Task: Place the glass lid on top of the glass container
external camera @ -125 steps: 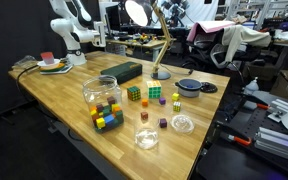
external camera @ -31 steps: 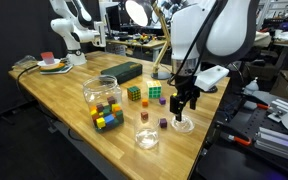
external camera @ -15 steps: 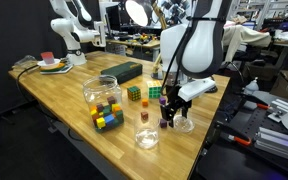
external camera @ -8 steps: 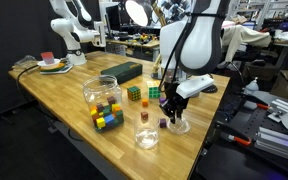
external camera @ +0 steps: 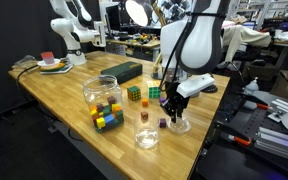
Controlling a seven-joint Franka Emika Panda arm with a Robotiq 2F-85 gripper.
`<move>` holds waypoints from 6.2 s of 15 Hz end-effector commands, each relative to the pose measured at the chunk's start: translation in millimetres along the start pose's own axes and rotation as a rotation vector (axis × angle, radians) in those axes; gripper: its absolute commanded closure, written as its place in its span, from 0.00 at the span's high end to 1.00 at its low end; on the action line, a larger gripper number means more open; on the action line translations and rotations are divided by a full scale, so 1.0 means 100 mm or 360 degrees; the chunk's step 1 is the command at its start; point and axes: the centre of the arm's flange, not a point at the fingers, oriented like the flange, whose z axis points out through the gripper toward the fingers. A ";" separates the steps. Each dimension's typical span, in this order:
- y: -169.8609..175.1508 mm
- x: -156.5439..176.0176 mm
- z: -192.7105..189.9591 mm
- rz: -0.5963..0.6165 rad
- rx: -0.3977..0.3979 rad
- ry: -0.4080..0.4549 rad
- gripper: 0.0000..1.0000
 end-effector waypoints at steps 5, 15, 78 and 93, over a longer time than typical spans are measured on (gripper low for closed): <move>0.34 -0.16 -0.44 0.0055 -0.0014 0.0095 0.07; -0.44 -0.47 -1.58 -0.0336 -0.0028 0.0309 0.07; -1.70 -0.17 -0.89 -0.0558 -0.0012 0.0069 0.67; -1.49 -0.32 -1.33 -0.0444 0.0077 0.0217 1.00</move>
